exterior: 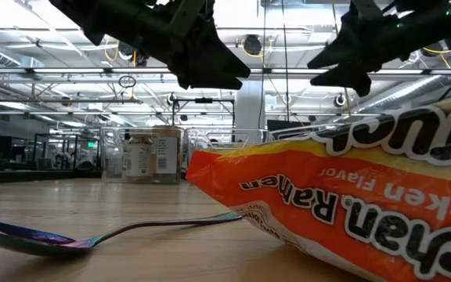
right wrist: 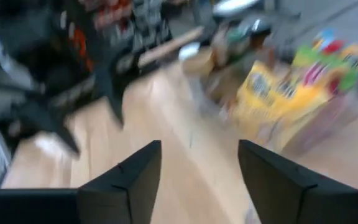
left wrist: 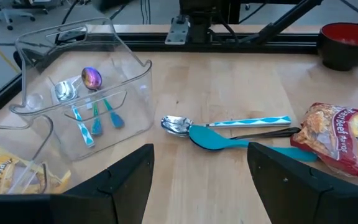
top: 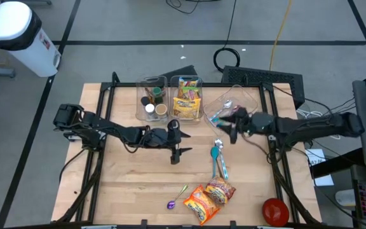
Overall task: Pick & Place Food Item
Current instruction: Adjust the right transparent bin, then put the red noodle pack into the middle transparent bin
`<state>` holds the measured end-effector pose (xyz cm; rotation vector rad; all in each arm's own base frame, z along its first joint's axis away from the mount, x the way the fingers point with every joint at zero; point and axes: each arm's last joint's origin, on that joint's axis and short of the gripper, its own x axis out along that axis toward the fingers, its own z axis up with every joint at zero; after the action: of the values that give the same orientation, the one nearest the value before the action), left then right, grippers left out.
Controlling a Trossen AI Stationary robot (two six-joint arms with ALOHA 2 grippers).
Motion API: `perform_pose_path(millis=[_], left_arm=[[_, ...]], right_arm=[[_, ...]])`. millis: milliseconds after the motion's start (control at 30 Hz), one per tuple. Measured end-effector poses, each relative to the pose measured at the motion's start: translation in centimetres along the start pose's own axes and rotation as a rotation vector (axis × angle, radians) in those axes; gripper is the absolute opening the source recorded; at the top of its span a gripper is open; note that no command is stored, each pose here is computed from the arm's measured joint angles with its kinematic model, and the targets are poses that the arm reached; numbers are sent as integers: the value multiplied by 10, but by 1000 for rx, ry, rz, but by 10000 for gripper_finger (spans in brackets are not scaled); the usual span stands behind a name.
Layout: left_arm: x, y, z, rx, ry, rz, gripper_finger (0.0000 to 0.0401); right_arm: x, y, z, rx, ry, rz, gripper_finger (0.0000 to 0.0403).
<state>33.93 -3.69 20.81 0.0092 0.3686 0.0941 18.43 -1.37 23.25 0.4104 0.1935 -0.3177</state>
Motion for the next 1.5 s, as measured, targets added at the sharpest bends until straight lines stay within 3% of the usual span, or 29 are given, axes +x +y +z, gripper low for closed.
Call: perform_pose_path(millis=[267,533,767,1067,1333,1500], left_arm=[[1,6,0,-3,0,17,267],[2,9,1,-14,0,25,267],[2,9,0,-17,0,24,267],[2,9,0,-16,0,24,267],[2,8,0,-64,2,12,267],[1,4,4,-120,-27,-122,267]], right_arm=[[20,41,-40,-103,193,-43,104],[28,41,-63,-197,206,-243,7],[22,29,-66,-205,235,-377,7],[18,17,-62,-225,271,-444,1],[10,28,-45,-244,182,-317,11],[1,38,-28,-270,67,-219,16]])
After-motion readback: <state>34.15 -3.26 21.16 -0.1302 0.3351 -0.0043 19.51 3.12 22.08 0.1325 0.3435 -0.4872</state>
